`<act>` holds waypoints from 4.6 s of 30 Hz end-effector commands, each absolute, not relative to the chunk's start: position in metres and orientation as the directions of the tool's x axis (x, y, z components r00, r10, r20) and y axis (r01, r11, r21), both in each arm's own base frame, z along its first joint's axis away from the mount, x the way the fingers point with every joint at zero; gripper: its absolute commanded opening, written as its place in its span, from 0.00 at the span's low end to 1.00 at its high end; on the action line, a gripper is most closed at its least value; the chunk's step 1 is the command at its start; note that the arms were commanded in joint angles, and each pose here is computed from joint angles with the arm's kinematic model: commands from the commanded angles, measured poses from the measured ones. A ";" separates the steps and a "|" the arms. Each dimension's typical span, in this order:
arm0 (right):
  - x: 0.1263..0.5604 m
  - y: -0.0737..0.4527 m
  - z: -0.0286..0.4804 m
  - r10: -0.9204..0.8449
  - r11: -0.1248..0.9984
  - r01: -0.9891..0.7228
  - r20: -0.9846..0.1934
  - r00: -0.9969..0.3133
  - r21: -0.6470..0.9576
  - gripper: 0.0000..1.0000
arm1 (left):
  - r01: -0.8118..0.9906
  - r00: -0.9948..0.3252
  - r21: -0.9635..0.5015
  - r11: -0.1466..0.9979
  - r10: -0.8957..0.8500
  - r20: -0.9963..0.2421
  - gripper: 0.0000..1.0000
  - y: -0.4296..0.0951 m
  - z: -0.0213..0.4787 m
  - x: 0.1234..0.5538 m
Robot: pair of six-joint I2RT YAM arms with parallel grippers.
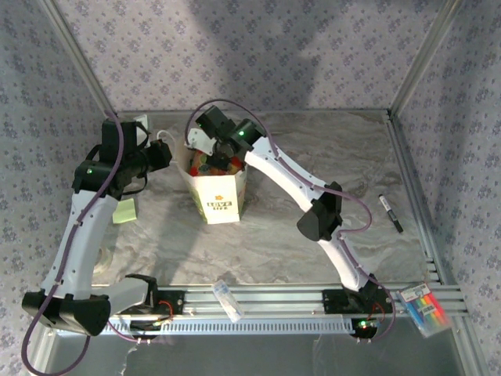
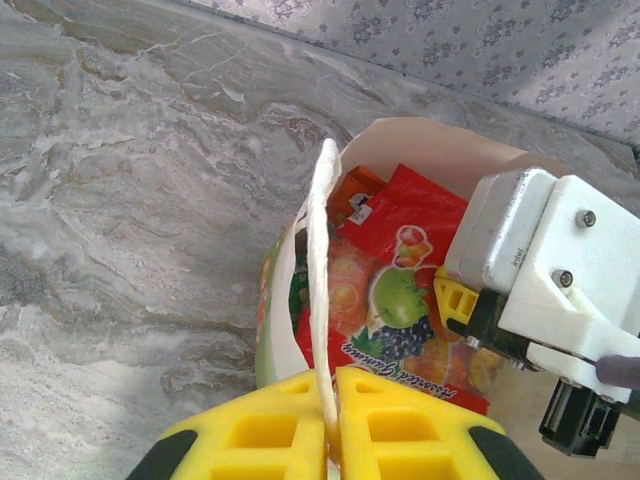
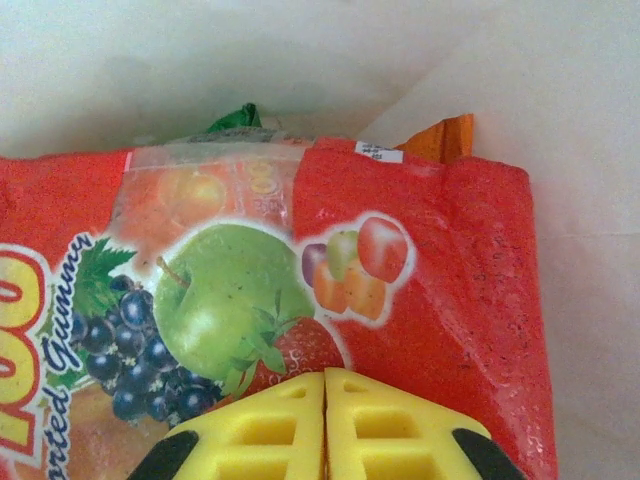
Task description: Place the snacks into the paper bag
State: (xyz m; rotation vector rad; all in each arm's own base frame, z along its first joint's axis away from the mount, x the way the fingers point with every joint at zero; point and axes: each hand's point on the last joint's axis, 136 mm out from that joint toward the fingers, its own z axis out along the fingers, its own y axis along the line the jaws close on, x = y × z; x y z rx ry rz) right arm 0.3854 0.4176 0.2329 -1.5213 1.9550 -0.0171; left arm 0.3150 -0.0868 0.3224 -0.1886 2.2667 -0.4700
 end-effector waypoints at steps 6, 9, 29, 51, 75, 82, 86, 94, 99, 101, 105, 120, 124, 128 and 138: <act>0.385 0.432 0.276 -0.785 0.415 -0.829 -0.609 -0.117 -0.376 0.11 | 0.027 -0.663 -0.404 0.914 -0.286 -0.692 0.10 -0.088 0.328 0.315; 0.376 0.428 0.302 -0.756 0.438 -0.819 -0.645 -0.112 -0.372 0.16 | 0.029 -0.661 -0.405 0.914 -0.286 -0.694 0.10 -0.088 0.329 0.315; 0.321 0.303 0.436 -0.480 0.688 -0.664 -0.870 -0.115 -0.292 0.61 | 0.079 -0.643 -0.430 0.900 -0.284 -0.712 0.12 -0.099 0.346 0.329; 0.339 0.107 0.347 -0.172 0.975 -0.200 -0.898 -0.406 -0.096 0.75 | 0.110 -0.526 -0.404 0.908 -0.292 -0.799 0.38 -0.108 0.411 0.338; 0.376 0.052 0.310 -0.031 0.998 -0.055 -0.874 -0.485 -0.005 0.77 | -0.183 -0.366 -0.049 0.982 -0.115 -0.924 0.51 -0.029 0.420 0.387; 0.388 0.040 0.295 -0.009 1.000 0.002 -0.860 -0.511 -0.012 0.82 | -0.353 -0.401 0.107 0.930 -0.047 -0.915 0.54 0.011 0.390 0.415; 0.395 0.028 0.285 0.023 0.999 0.049 -0.846 -0.532 -0.004 0.86 | -0.419 -0.450 0.145 0.896 -0.067 -0.890 0.54 0.035 0.356 0.430; 0.406 0.014 0.268 0.049 0.997 0.075 -0.830 -0.556 0.008 0.90 | -0.526 -0.484 0.159 0.835 -0.140 -0.864 0.55 0.076 0.303 0.439; 0.418 0.018 0.237 0.016 0.999 0.042 -0.810 -0.587 -0.010 1.00 | -0.559 -0.532 0.201 0.805 -0.162 -0.831 0.55 0.092 0.258 0.435; 0.422 0.015 0.224 0.007 0.998 0.050 -0.804 -0.594 -0.028 1.00 | -0.558 -0.540 0.182 0.810 -0.188 -0.820 0.55 0.094 0.238 0.435; 0.424 0.024 0.202 -0.070 0.997 -0.026 -0.816 -0.574 -0.068 1.00 | -0.496 -0.543 0.098 0.863 -0.219 -0.811 0.54 0.086 0.201 0.440; 0.406 -0.009 0.123 -0.085 0.986 0.078 -0.839 -0.538 -0.150 1.00 | -0.461 -0.521 0.052 0.886 -0.223 -0.824 0.64 0.088 0.127 0.419; 0.402 -0.008 0.115 -0.091 0.988 0.062 -0.871 -0.483 -0.138 0.99 | -0.422 -0.550 0.037 0.906 -0.223 -0.805 0.64 0.080 0.114 0.417; 0.392 -0.023 0.108 -0.031 0.989 0.116 -0.909 -0.416 -0.087 1.00 | -0.364 -0.548 0.014 0.931 -0.202 -0.812 0.65 0.069 0.105 0.411; 0.396 -0.024 0.092 -0.005 0.995 0.087 -0.903 -0.429 -0.047 1.00 | -0.260 -0.431 -0.025 0.965 -0.139 -0.892 0.68 0.050 0.099 0.400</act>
